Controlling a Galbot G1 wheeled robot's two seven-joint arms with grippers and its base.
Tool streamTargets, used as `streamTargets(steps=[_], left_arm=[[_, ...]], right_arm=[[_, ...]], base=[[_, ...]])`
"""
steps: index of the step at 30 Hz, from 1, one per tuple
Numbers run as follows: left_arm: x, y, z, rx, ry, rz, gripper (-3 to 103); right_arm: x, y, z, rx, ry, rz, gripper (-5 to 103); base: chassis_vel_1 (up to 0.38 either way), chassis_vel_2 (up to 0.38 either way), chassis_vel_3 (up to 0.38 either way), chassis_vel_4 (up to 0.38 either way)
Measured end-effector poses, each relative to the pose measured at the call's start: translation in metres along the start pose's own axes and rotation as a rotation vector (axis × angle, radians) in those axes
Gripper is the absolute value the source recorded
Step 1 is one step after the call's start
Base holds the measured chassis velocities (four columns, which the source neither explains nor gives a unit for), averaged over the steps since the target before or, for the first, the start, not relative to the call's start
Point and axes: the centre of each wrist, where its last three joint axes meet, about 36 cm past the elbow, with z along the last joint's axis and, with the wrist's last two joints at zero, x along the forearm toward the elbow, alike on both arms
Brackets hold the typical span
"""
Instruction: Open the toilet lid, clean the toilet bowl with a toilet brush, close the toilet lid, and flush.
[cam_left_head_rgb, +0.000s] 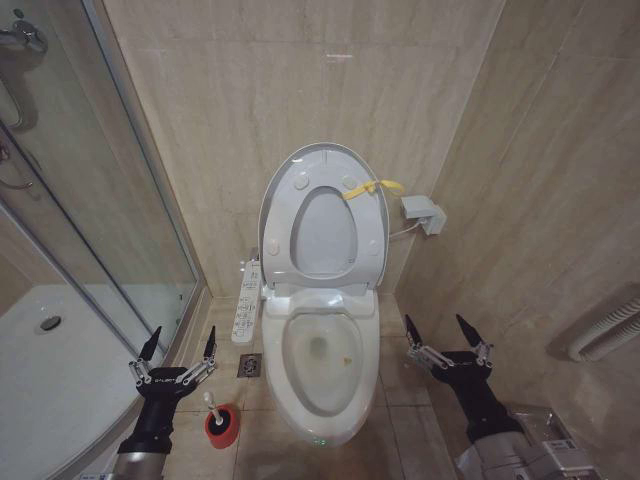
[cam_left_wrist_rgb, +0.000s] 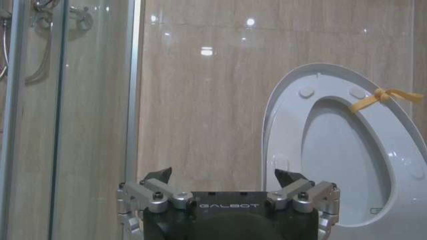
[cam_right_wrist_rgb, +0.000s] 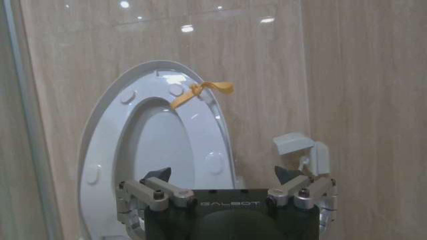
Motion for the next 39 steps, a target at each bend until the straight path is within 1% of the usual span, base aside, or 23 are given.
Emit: streamTargets(steps=[7,16,20,23,26,28,33,39], left_arm=[[0.0,0.0,0.0,0.0,0.0,0.0,100],[0.0,0.0,0.0,0.0,0.0,0.0,100],[0.0,0.0,0.0,0.0,0.0,0.0,100],[0.0,0.0,0.0,0.0,0.0,0.0,100],[0.0,0.0,0.0,0.0,0.0,0.0,100],[0.0,0.0,0.0,0.0,0.0,0.0,100],[0.0,0.0,0.0,0.0,0.0,0.0,100],[0.0,0.0,0.0,0.0,0.0,0.0,100]], right_arm=[[0.0,0.001,0.0,-0.008,-0.007,-0.018,100],[0.003,0.004,0.003,-0.004,-0.014,-0.009,100],[0.0,0.0,0.0,0.034,-0.036,-0.007,100],[-0.002,-0.003,-0.001,0.05,-0.043,-0.01,100],[-0.004,-0.006,-0.004,0.057,-0.051,-0.024,100],[-0.007,-0.013,-0.007,0.063,-0.065,-0.054,100],[-0.008,-0.019,-0.01,0.056,-0.065,-0.099,100],[-0.007,-0.016,-0.008,0.032,-0.051,-0.094,100]], base=[[0.0,0.0,0.0,0.0],[0.0,0.0,0.0,0.0],[0.0,0.0,0.0,0.0],[0.0,0.0,0.0,0.0],[0.0,0.0,0.0,0.0],[0.0,0.0,0.0,0.0],[0.0,0.0,0.0,0.0],[0.0,0.0,0.0,0.0]])
